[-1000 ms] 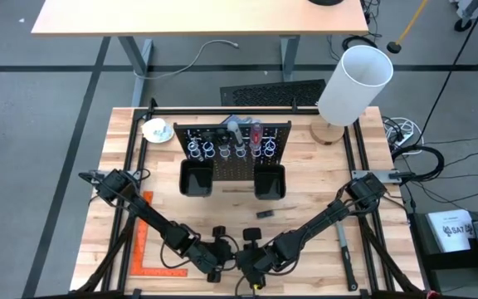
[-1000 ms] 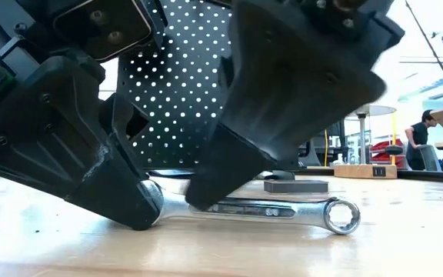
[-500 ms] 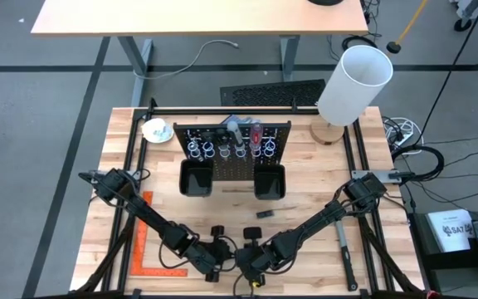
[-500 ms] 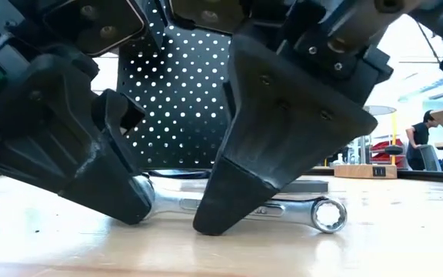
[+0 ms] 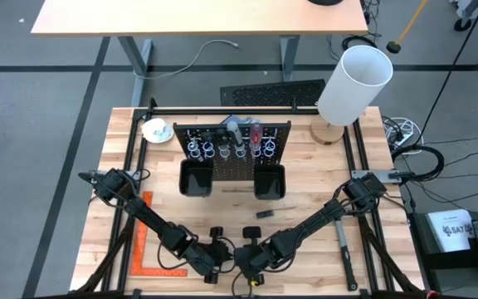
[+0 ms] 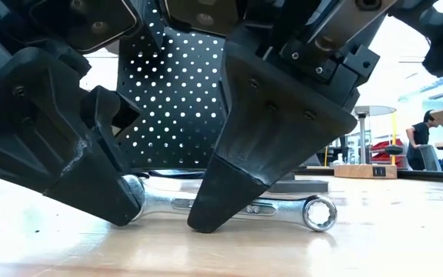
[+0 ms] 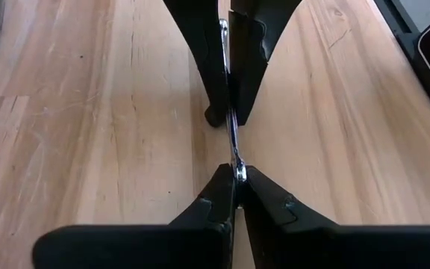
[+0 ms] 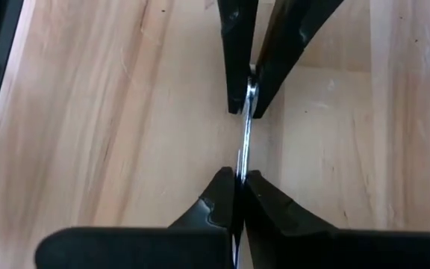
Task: Hang tools onto peg board
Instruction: Hang the silver wrench on the black peg board
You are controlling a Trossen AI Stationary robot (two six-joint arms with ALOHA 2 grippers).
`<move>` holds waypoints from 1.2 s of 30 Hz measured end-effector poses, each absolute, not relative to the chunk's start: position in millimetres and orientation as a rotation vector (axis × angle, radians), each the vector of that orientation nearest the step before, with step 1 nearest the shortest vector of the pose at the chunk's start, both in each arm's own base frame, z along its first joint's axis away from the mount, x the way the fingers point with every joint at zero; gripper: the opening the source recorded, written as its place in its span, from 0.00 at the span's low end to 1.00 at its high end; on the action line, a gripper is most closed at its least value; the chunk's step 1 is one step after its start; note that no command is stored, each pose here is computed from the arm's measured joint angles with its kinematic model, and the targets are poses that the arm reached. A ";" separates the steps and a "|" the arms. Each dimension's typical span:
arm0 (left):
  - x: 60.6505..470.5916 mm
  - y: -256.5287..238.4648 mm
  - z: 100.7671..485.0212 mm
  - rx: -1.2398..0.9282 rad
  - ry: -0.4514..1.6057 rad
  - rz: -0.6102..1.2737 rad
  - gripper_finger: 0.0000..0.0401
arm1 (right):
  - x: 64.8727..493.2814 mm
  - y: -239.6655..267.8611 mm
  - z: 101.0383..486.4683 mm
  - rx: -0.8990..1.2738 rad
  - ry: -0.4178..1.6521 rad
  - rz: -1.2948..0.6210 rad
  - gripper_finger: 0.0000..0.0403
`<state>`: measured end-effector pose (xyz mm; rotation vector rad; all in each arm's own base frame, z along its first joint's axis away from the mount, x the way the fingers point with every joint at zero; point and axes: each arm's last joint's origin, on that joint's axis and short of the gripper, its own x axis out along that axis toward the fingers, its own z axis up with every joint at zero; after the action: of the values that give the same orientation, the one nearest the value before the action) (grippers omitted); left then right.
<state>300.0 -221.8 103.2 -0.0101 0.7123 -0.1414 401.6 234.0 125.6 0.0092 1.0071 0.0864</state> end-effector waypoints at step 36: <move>206.2 -221.9 291.1 0.057 0.187 0.033 0.30 | 390.4 238.2 243.2 -0.141 0.521 0.009 0.01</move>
<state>206.2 -221.9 291.1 0.0572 0.1870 0.0331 390.4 238.2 243.2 -0.1410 0.5209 0.0089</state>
